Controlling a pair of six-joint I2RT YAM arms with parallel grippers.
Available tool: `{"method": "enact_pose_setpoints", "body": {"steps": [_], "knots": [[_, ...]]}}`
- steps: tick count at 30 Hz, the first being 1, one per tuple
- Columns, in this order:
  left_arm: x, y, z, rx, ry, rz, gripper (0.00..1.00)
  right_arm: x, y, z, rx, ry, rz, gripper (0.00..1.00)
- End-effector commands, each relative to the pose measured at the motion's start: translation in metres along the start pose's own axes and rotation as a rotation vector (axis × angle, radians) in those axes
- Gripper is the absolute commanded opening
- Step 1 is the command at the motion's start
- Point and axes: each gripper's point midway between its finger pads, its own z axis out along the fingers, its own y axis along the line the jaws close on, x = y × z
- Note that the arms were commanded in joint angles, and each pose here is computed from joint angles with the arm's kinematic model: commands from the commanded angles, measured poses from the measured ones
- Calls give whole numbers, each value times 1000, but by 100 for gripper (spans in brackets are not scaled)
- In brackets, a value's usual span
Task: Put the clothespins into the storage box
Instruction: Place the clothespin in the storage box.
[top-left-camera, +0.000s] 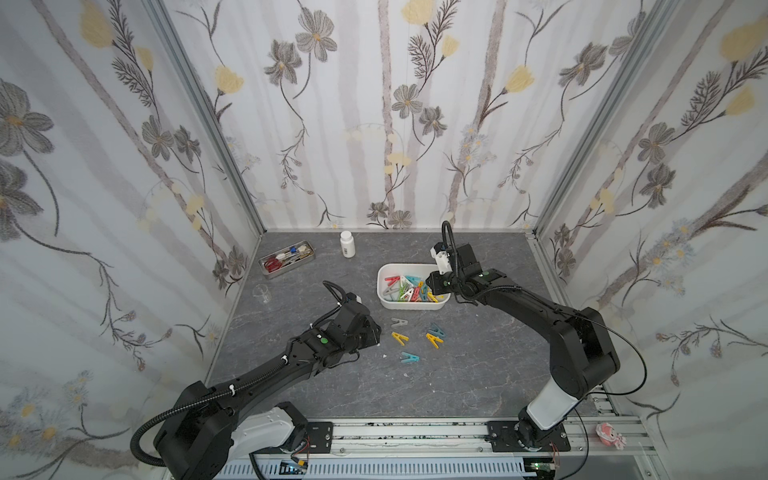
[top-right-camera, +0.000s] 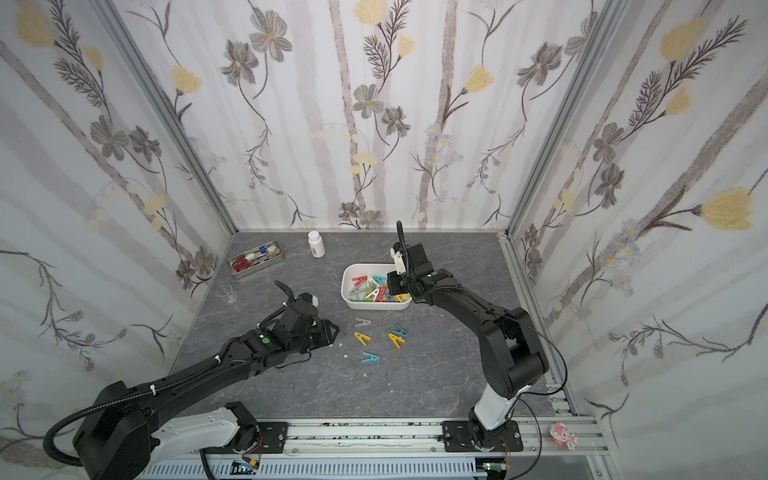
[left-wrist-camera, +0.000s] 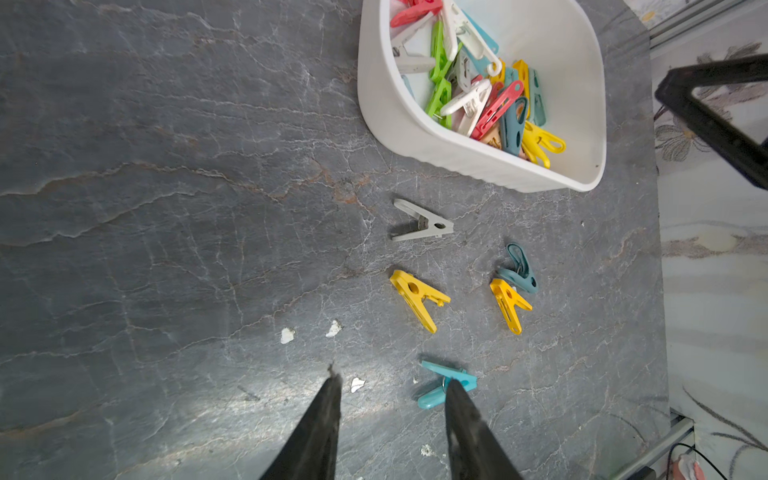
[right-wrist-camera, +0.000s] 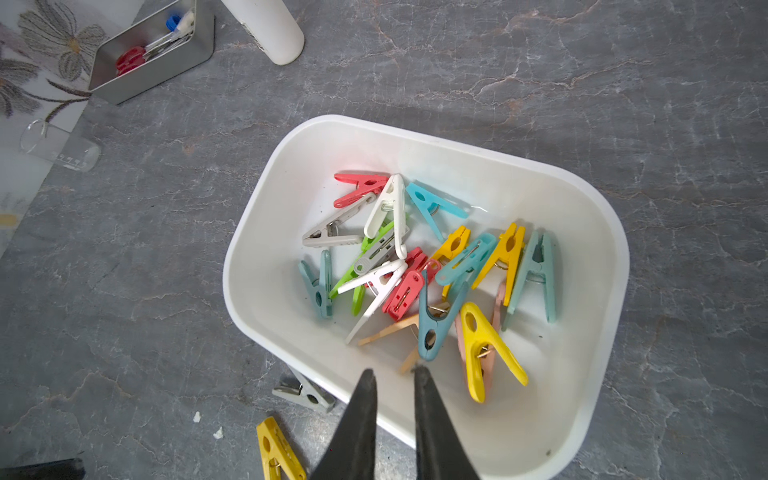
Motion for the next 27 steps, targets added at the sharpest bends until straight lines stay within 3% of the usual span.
{"method": "enact_pose_setpoints", "body": {"steps": [1, 16, 27], "knots": [[2, -3, 3, -12, 16, 8, 41, -3, 9, -9, -32, -36, -3, 20], [35, -13, 35, -121, 150, 49, 41, 40, 36, -36, -98, -77, -25, 20], [49, -33, 65, -209, 222, 95, 39, 65, 31, -39, -108, -80, -36, 20]]}}
